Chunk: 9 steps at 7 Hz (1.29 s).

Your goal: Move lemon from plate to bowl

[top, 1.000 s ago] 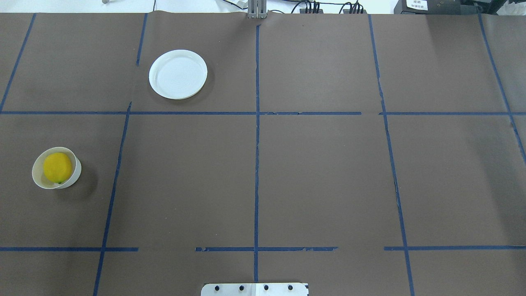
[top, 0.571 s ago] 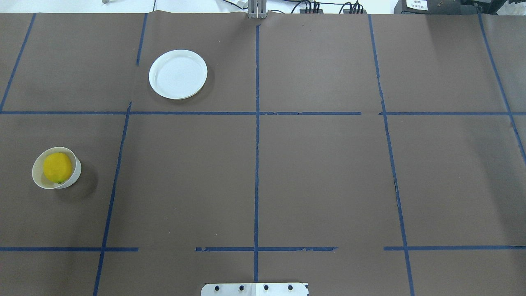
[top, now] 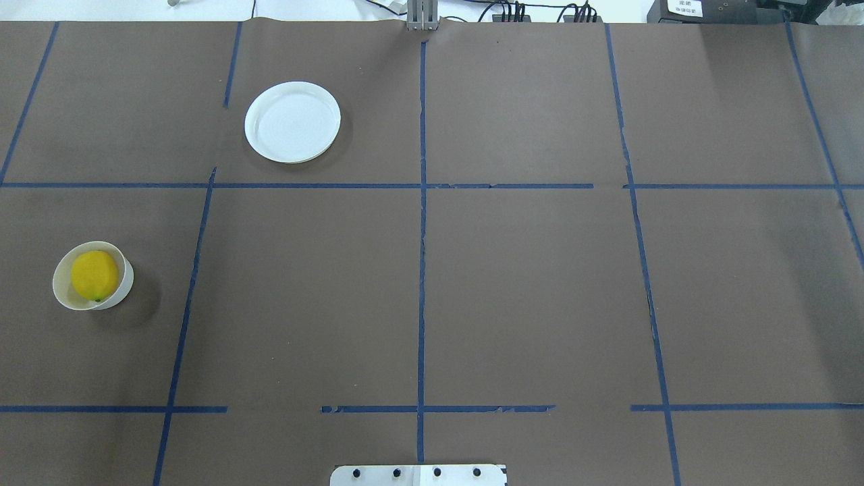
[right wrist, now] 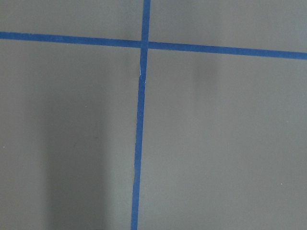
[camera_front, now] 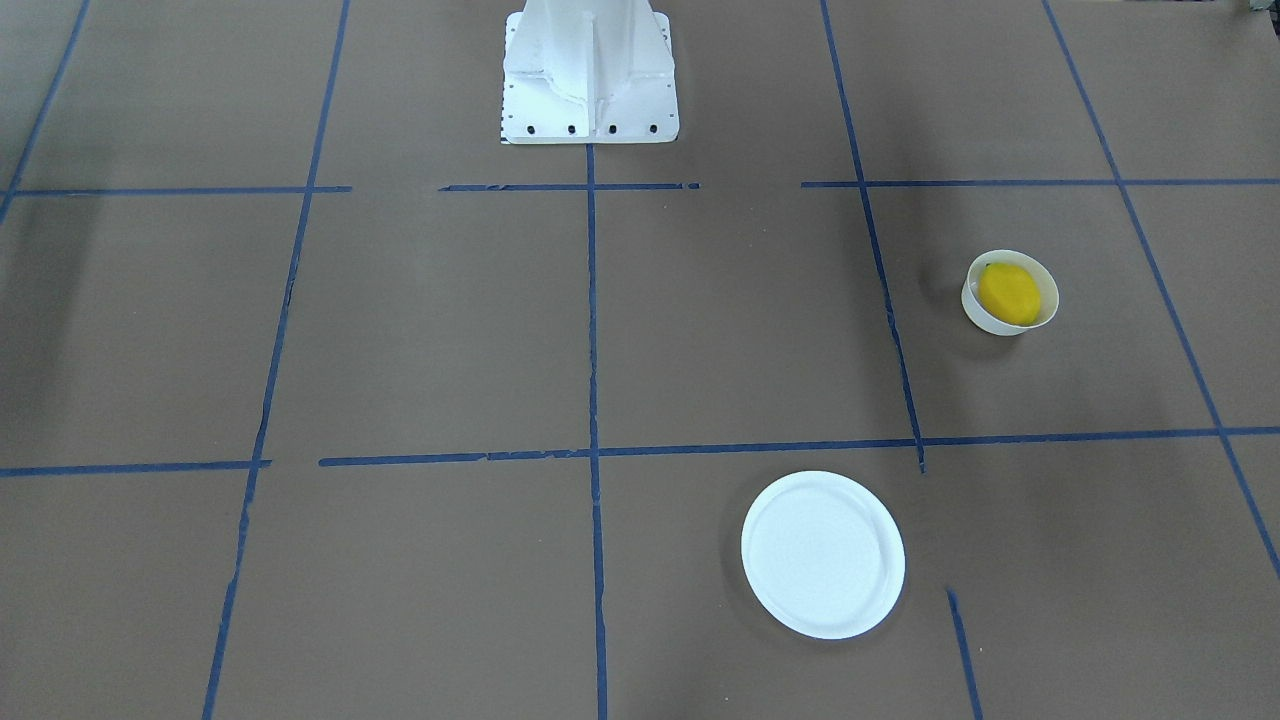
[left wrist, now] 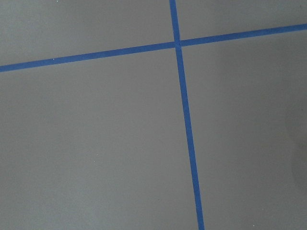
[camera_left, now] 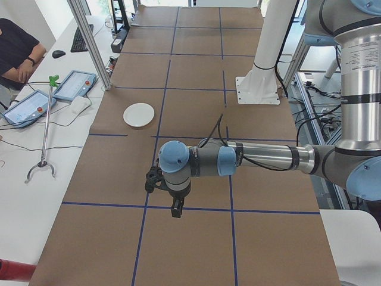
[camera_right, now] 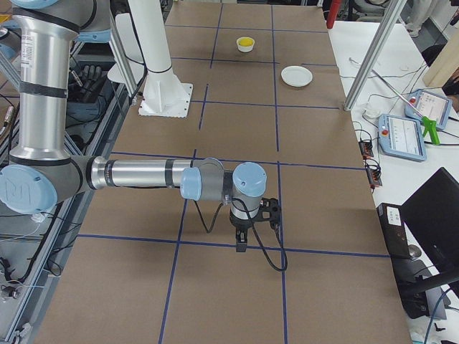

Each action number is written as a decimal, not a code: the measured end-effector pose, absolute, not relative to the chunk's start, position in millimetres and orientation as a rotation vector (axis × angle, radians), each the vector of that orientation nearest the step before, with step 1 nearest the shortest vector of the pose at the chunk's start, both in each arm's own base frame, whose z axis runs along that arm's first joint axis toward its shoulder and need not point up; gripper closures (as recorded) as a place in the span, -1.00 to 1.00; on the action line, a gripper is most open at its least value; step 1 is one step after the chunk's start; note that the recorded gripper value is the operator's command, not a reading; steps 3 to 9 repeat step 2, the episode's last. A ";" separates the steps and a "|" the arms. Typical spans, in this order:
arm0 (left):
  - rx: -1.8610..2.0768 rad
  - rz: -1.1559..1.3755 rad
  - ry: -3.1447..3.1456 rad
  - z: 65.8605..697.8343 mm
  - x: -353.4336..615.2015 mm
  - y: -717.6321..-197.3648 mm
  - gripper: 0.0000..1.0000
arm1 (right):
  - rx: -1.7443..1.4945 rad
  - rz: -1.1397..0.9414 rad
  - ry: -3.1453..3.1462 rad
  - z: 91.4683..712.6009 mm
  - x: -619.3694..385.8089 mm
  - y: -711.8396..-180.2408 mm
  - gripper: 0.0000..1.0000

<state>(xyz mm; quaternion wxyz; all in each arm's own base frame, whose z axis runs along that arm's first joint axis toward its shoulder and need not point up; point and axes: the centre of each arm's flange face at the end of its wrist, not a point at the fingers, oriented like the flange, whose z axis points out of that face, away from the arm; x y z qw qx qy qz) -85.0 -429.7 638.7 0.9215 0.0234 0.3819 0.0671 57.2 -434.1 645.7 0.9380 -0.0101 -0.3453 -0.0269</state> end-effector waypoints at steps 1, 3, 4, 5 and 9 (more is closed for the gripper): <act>0.048 0.138 0.784 638.4 -84.9 -430.4 -1.00 | -0.021 -0.055 -0.706 645.7 57.2 -434.1 -1.00; 0.048 0.138 0.784 638.5 -84.8 -431.0 -1.00 | -0.021 -0.055 -0.706 645.7 57.2 -434.1 -1.00; 0.048 0.138 0.784 638.5 -84.8 -431.0 -1.00 | -0.021 -0.055 -0.706 645.7 57.2 -434.1 -1.00; 0.048 0.138 0.784 638.5 -84.8 -431.0 -1.00 | -0.021 -0.055 -0.706 645.7 57.2 -434.1 -1.00; 0.048 0.138 0.784 638.5 -84.8 -431.0 -1.00 | -0.021 -0.055 -0.706 645.7 57.2 -434.1 -1.00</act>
